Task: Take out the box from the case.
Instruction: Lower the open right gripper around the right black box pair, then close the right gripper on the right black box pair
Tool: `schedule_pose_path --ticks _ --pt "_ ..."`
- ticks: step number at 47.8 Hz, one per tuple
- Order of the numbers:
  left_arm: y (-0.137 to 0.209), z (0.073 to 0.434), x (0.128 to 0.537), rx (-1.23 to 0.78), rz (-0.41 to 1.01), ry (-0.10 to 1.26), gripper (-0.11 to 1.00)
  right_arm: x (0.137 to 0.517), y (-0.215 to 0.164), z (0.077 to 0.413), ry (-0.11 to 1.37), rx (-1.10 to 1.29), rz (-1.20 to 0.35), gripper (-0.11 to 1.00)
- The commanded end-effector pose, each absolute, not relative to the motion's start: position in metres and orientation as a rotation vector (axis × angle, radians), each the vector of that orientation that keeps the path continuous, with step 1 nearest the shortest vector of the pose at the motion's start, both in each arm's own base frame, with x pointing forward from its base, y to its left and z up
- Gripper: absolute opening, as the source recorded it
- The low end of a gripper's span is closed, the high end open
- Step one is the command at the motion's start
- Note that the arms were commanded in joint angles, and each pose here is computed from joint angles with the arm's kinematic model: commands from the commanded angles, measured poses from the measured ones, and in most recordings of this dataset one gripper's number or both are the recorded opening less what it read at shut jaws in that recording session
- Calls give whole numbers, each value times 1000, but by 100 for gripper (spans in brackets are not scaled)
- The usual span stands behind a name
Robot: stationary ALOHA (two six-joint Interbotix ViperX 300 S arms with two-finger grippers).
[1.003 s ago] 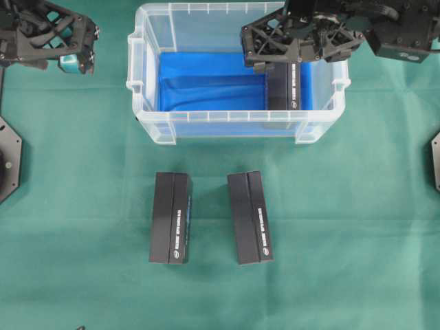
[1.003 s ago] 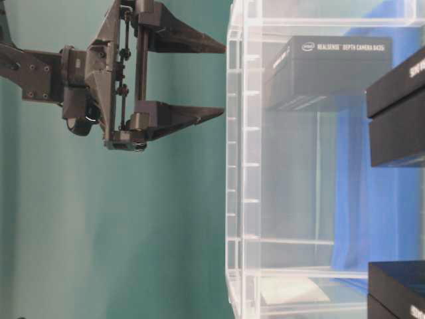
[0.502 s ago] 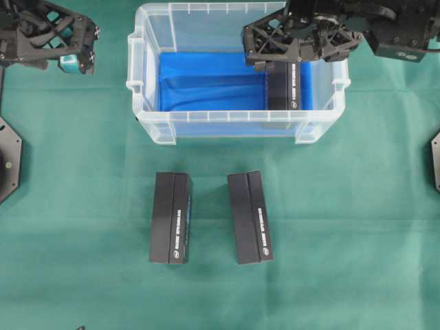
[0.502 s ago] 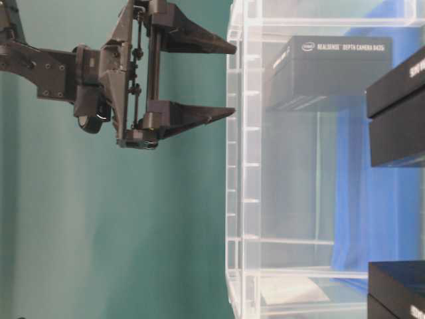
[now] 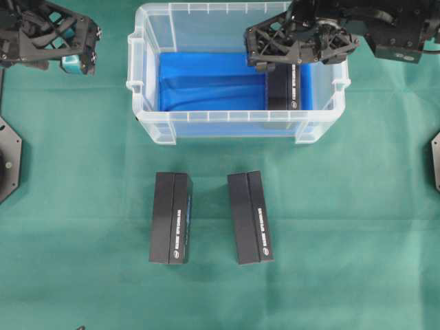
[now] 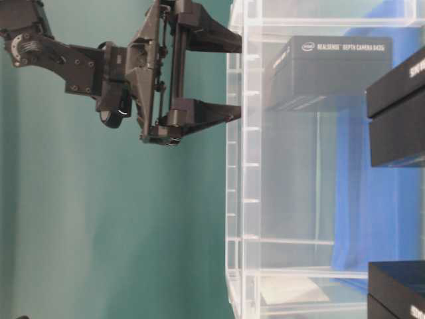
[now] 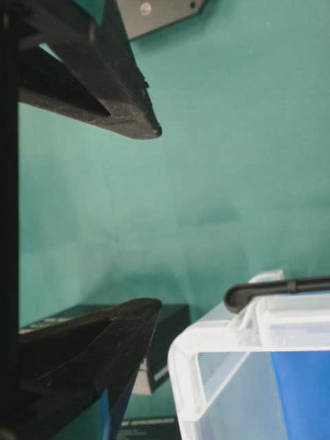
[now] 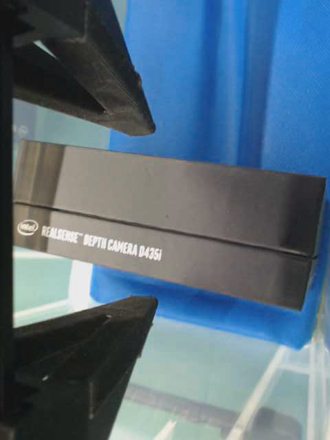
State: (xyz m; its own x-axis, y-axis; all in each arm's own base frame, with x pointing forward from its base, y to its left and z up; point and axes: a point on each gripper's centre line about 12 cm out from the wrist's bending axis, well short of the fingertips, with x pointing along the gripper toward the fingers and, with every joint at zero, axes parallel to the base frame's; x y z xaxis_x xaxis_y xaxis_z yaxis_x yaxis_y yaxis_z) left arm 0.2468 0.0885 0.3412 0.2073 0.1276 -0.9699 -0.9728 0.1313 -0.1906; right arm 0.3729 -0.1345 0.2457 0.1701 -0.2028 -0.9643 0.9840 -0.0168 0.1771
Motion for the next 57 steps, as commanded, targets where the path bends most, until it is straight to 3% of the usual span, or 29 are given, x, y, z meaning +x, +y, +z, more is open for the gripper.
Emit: schedule_pose_path --ticks 1,31,53,57 --pt "88 348 247 -1113 1027 994 99 375 -135 249 899 1176 -1175 92" --pt "84 348 248 -1108 1018 999 99 384 -135 215 942 1186 -1175 92" --pt "81 348 249 -1101 1009 1008 99 384 -136 212 951 1184 -1185 92" --pt "81 348 249 -1101 1009 1008 99 383 -137 211 947 1179 -1194 88"
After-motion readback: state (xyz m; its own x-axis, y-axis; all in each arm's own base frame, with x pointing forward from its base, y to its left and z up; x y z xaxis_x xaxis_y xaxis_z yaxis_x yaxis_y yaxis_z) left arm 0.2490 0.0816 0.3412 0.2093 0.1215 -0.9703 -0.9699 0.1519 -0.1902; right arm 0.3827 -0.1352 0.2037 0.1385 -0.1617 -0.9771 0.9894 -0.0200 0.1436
